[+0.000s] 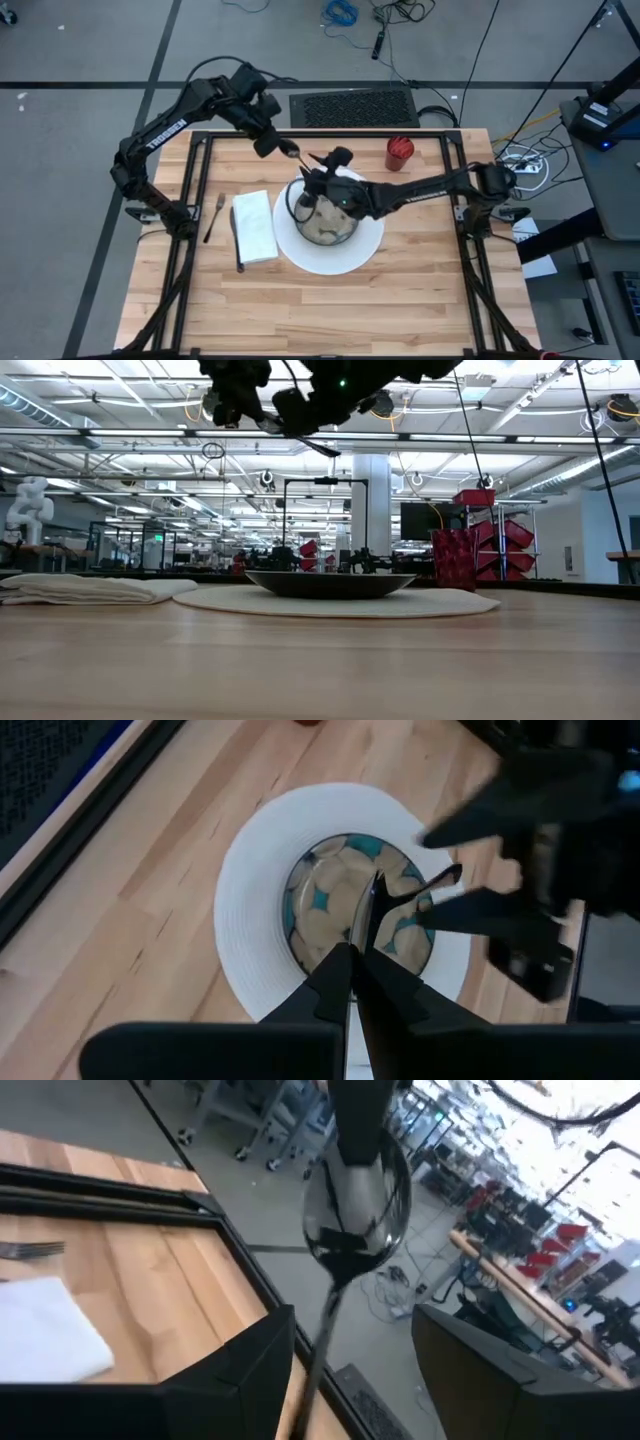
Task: Set table place
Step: Put the black spoon in the middle right of the table
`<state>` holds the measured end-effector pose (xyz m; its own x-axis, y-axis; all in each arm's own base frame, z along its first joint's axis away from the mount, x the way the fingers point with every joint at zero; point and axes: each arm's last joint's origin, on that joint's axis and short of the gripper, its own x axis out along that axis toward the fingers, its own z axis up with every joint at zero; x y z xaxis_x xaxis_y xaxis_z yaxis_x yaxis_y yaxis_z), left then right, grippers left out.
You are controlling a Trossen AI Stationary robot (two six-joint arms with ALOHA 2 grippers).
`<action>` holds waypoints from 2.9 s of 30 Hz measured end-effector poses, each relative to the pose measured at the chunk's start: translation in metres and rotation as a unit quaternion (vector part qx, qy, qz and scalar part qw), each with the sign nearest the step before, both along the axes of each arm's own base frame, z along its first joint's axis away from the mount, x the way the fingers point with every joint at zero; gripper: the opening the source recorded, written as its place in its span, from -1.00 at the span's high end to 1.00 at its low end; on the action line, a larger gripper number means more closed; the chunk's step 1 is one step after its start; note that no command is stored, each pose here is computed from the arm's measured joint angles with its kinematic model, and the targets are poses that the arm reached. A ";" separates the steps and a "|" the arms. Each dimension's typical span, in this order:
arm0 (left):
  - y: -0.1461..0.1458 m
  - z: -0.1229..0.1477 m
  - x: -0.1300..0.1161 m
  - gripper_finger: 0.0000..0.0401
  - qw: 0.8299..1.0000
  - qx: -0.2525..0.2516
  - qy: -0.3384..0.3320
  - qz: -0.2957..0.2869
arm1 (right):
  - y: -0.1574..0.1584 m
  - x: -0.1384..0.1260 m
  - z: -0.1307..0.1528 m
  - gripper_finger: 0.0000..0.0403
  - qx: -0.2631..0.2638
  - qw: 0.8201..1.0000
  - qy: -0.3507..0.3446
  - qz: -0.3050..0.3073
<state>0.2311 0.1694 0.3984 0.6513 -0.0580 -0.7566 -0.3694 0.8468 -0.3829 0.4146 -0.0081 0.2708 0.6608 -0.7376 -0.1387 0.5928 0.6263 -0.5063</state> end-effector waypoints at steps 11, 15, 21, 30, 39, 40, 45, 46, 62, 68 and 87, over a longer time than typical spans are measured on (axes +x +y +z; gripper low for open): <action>0.007 0.004 0.002 1.00 0.999 0.012 -0.025 0.021 | -0.040 0.000 -0.004 0.26 0.008 1.000 0.016 -0.012; 0.015 0.000 -0.001 1.00 0.998 0.021 -0.008 0.053 | -0.048 -0.001 -0.004 0.41 -0.001 1.000 0.026 -0.016; 0.021 -0.001 0.003 1.00 0.997 0.026 -0.018 0.063 | -0.057 -0.003 -0.005 0.64 -0.011 0.998 0.050 -0.024; 0.021 0.000 0.004 1.00 0.997 0.028 -0.024 0.066 | -0.064 -0.004 -0.005 0.98 -0.004 0.999 0.045 -0.026; 0.032 0.001 0.013 1.00 0.993 0.072 -0.048 0.084 | -0.088 -0.008 -0.005 0.99 0.029 0.999 0.015 -0.036; 0.033 0.000 0.015 1.00 0.993 0.073 -0.049 0.084 | -0.089 -0.009 -0.006 1.00 0.030 0.999 0.015 -0.038; 0.037 -0.006 0.018 0.98 0.992 0.085 -0.028 0.084 | -0.092 -0.010 -0.007 1.00 0.032 0.998 0.024 -0.039; 0.038 -0.007 0.019 0.95 0.992 0.087 -0.028 0.083 | -0.093 -0.010 -0.008 1.00 0.034 0.998 0.024 -0.036; 0.060 -0.004 -0.002 0.49 0.987 0.133 -0.028 0.090 | -0.124 -0.028 -0.031 1.00 0.190 0.978 0.022 -0.082; 0.051 0.004 -0.012 0.49 0.984 0.152 -0.053 0.077 | -0.102 -0.041 -0.028 1.00 0.220 0.965 0.037 -0.142; -0.054 -0.087 -0.021 0.49 0.977 0.180 -0.117 -0.008 | 0.066 -0.189 -0.055 1.00 0.418 0.867 -0.052 -0.268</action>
<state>0.2105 0.1158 0.3117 0.8100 0.1728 -0.5604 -0.2930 0.9470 -0.1315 0.2255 0.0577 0.2160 0.2954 -0.6130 -0.7327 0.9270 0.3694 0.0647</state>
